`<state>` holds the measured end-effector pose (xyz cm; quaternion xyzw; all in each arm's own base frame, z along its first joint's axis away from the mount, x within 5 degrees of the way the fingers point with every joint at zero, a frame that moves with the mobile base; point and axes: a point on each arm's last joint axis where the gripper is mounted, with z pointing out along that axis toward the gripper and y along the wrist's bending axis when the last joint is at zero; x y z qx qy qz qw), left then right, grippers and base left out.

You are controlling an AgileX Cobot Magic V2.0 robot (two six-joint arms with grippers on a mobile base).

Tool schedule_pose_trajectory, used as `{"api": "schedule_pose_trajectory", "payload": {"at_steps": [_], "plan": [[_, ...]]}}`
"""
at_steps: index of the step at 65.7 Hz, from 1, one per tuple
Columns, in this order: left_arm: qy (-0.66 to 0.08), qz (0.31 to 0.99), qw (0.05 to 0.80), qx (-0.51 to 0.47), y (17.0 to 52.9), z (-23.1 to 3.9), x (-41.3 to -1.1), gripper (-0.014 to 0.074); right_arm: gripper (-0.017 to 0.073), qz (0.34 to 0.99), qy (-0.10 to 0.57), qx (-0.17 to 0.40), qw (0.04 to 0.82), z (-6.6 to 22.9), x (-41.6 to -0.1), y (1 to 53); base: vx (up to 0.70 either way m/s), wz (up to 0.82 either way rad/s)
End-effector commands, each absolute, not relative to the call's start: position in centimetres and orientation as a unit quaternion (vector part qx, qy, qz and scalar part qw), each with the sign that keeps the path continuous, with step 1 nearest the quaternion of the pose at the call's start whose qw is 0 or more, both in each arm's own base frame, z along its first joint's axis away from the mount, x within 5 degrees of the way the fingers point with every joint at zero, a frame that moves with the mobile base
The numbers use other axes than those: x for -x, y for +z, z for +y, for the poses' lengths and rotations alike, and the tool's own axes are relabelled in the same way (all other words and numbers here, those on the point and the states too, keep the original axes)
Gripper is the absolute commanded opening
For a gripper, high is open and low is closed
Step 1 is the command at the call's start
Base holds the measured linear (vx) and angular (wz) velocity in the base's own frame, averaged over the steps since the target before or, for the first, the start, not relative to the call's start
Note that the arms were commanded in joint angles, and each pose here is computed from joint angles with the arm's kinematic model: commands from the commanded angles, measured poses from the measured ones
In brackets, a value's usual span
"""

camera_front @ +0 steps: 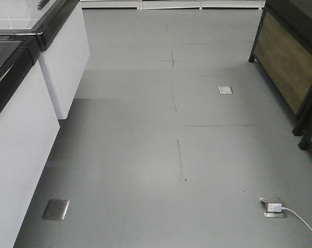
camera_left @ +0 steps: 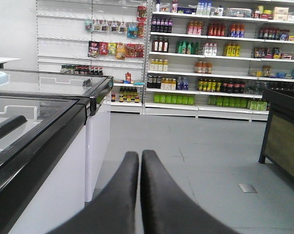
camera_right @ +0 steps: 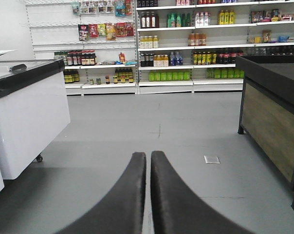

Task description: Left arm holds basket, right arm returns cookies

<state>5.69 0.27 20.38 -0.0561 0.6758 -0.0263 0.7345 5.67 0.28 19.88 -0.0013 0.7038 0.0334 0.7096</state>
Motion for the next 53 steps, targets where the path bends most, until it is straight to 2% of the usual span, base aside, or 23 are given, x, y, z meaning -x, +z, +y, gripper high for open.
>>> {"api": "schedule_pose_trajectory", "payload": {"at_steps": [1,53], "plan": [[-0.037,0.629,0.774,0.055,22.18,0.2,-5.28,-0.0006,-0.001,0.681,0.027,0.002,0.732,0.22,-5.62,19.96,0.0,0.0],[-0.037,0.629,0.774,0.055,22.18,0.2,-5.28,-0.0006,-0.001,0.681,0.027,0.002,0.732,0.22,-5.62,19.96,0.0,0.0]]}}
